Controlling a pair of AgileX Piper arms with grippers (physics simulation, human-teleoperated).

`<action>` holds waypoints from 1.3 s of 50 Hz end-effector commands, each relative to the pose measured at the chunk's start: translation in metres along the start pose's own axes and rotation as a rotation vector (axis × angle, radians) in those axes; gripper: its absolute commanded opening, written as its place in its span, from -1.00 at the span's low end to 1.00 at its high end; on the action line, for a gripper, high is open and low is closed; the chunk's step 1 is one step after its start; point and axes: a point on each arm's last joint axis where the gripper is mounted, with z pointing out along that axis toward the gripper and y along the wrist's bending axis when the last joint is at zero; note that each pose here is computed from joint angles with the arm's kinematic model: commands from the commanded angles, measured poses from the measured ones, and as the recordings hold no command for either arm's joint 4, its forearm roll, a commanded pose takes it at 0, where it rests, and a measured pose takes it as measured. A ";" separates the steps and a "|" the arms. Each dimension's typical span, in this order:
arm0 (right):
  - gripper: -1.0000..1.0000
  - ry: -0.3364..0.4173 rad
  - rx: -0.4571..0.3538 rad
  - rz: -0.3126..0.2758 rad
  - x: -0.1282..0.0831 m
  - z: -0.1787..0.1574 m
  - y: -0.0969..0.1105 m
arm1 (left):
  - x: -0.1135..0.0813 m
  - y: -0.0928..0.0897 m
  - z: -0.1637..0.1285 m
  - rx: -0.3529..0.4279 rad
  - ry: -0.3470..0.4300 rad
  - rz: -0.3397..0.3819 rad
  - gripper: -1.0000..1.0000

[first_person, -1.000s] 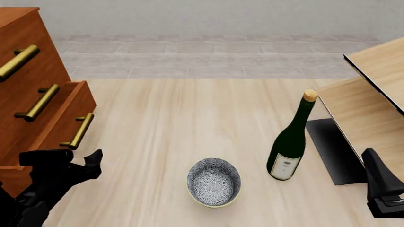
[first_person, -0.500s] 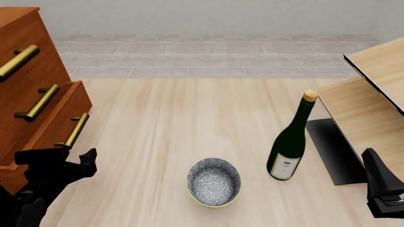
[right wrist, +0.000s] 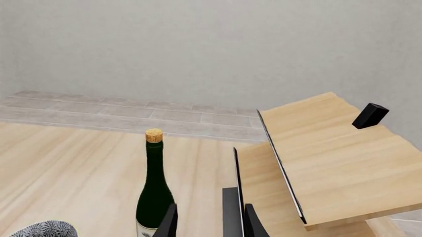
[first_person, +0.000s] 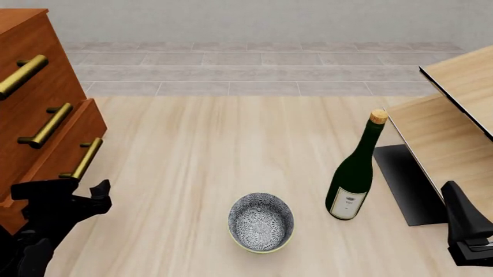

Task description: Close the bottom drawer of the cabinet.

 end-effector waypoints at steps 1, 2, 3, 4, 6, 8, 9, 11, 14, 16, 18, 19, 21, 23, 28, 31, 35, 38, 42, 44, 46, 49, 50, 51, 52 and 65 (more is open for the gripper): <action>1.00 0.000 0.000 0.000 0.000 0.000 0.000 | -0.003 0.009 0.003 -0.040 -0.014 -0.010 1.00; 1.00 0.000 -0.001 0.000 0.000 0.000 0.000 | -0.003 0.009 0.003 -0.042 -0.015 -0.009 1.00; 1.00 0.000 0.000 0.000 0.000 0.000 0.000 | -0.003 0.010 0.003 -0.044 -0.014 -0.010 1.00; 1.00 0.000 0.000 -0.001 0.000 0.000 0.000 | -0.003 0.011 0.004 -0.048 -0.014 -0.012 1.00; 1.00 -0.001 0.000 -0.001 0.000 0.000 0.000 | -0.003 0.011 0.004 -0.051 -0.014 -0.012 1.00; 1.00 -0.001 0.000 -0.002 0.000 0.000 0.000 | -0.003 0.012 0.004 -0.054 -0.015 -0.014 1.00; 1.00 -0.001 0.001 -0.002 0.000 0.000 0.000 | -0.003 0.013 0.005 -0.057 -0.015 -0.015 1.00; 1.00 -0.001 0.001 -0.003 0.000 0.000 0.000 | -0.003 0.014 0.005 -0.062 -0.016 -0.017 1.00; 1.00 -0.001 0.001 -0.003 0.000 0.000 0.000 | -0.003 0.015 0.005 -0.067 -0.016 -0.018 1.00; 1.00 -0.002 0.001 -0.004 0.000 0.000 0.000 | -0.003 0.016 0.006 -0.072 -0.015 -0.021 1.00; 1.00 -0.002 0.001 -0.005 0.000 0.000 0.000 | -0.003 0.018 0.006 -0.081 -0.015 -0.023 1.00; 1.00 -0.002 0.001 -0.005 0.000 0.000 0.000 | -0.003 0.018 0.006 -0.081 -0.015 -0.023 1.00; 1.00 -0.002 0.001 -0.005 0.000 0.000 0.000 | -0.003 0.020 0.006 -0.087 -0.016 -0.023 1.00; 1.00 -0.003 0.001 -0.006 0.000 0.000 0.000 | -0.003 0.021 0.007 -0.094 -0.016 -0.025 1.00; 1.00 -0.004 0.001 -0.007 0.000 0.000 0.000 | -0.003 0.024 0.007 -0.108 -0.016 -0.029 1.00; 1.00 -0.004 0.001 -0.008 0.000 0.000 0.000 | -0.003 0.026 0.008 -0.114 -0.016 -0.031 1.00; 1.00 -0.004 0.002 -0.010 0.000 0.000 0.000 | -0.003 0.029 0.008 -0.126 -0.019 -0.035 1.00; 1.00 -0.005 0.002 -0.010 0.000 0.000 0.000 | -0.003 0.031 0.008 -0.134 -0.020 -0.036 1.00; 1.00 -0.006 0.003 -0.012 -0.001 0.000 0.000 | -0.003 0.033 0.008 -0.143 -0.021 -0.038 1.00; 1.00 -0.006 0.003 -0.012 0.000 0.000 0.000 | -0.003 0.034 0.009 -0.147 -0.021 -0.039 1.00; 1.00 -0.006 0.003 -0.012 0.000 0.000 0.000 | -0.004 0.035 0.008 -0.153 -0.022 -0.037 1.00; 1.00 -0.006 0.003 -0.012 0.000 0.000 0.000 | -0.003 0.036 0.009 -0.157 -0.022 -0.038 1.00; 1.00 -0.006 0.003 -0.012 0.000 0.000 0.000 | -0.004 0.037 0.009 -0.160 -0.022 -0.040 1.00; 1.00 -0.006 0.003 -0.011 0.000 0.000 0.000 | -0.003 0.037 0.009 -0.161 -0.022 -0.040 1.00; 1.00 -0.005 0.003 -0.011 0.000 0.000 0.000 | -0.003 0.038 0.009 -0.163 -0.022 -0.040 1.00; 1.00 -0.005 0.002 -0.011 0.000 0.000 0.000 | -0.002 0.040 0.007 -0.175 -0.015 -0.037 1.00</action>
